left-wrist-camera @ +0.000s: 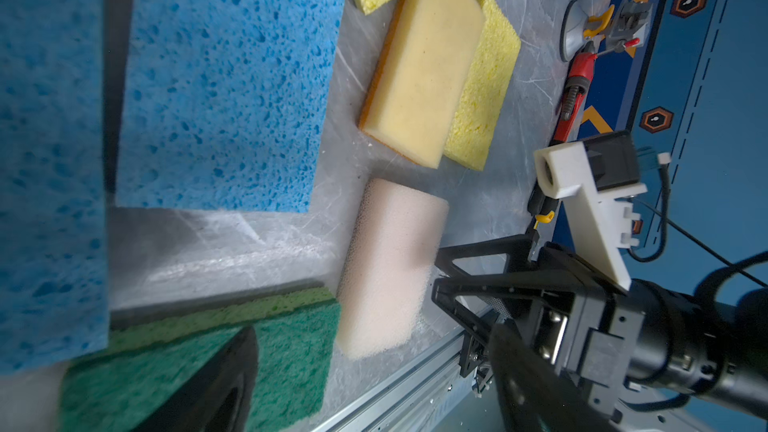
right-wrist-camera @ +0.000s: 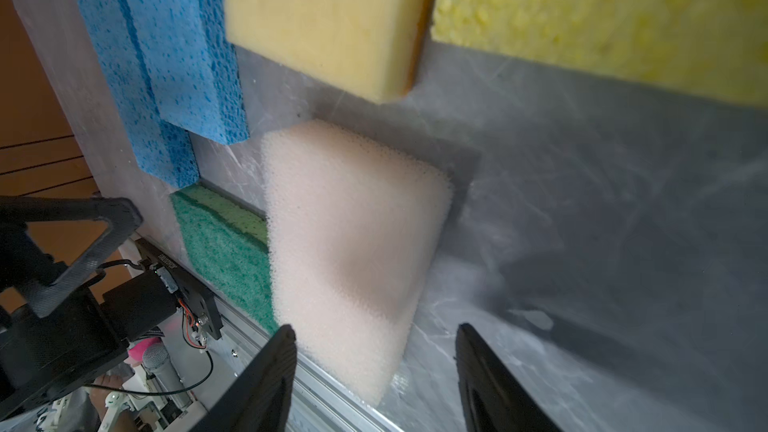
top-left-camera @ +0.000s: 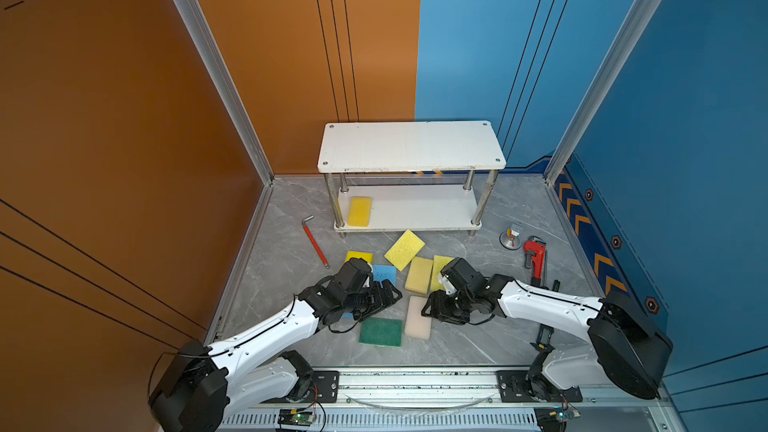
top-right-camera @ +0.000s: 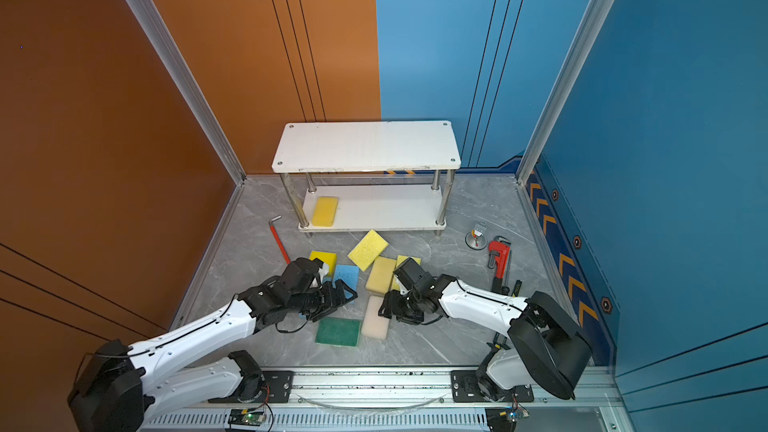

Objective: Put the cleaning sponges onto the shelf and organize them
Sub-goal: 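Lower the right gripper and grasp the white foam sponge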

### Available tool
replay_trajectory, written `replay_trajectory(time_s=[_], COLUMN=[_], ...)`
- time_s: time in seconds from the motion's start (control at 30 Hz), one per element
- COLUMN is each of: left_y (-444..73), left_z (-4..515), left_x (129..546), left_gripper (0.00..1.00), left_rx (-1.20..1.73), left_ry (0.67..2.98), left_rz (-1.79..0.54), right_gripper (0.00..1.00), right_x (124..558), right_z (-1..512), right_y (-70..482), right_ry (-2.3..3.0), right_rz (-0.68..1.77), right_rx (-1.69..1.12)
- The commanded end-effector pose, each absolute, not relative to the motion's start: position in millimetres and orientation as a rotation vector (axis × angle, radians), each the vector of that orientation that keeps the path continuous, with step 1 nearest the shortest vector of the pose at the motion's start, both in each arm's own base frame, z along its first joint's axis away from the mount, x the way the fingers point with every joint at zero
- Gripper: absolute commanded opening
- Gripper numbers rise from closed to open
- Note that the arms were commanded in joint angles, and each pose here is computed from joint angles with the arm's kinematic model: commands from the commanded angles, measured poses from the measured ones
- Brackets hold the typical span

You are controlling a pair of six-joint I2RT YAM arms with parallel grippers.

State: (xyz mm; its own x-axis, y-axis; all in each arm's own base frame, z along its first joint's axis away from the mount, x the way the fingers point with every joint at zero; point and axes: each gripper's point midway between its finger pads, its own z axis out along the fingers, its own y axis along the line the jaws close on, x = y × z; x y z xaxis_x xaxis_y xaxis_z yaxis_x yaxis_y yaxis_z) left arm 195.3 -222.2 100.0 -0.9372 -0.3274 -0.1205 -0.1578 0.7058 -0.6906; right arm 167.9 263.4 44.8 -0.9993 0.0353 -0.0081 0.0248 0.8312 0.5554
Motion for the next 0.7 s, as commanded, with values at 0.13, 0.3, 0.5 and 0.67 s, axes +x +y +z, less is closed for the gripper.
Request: replay_trajectory(time_s=[0.13,0.3,0.5,0.67], left_y=[-190,-177,-172,-170], left_z=[101,102,101,102], left_x=[181,176,173,175], left_gripper=[0.88,0.88,0.87,0.88], left_rx=[-0.437,-0.489,-0.528,-0.534], left_ry=[2.704,2.681,2.668,2.657], left_rz=[-1.031,-1.038,-1.049,-1.042], right_gripper=[0.54,0.39,0.27,0.21], right_x=[175,176,180,181], right_z=[33,30,38,49], right_y=[273,277,278,274], right_ry=[2.999,3.007,2.974,2.934], right_rz=[0.849,0.841,0.844,0.855], right_rx=[0.058,0.046,0.029,0.019])
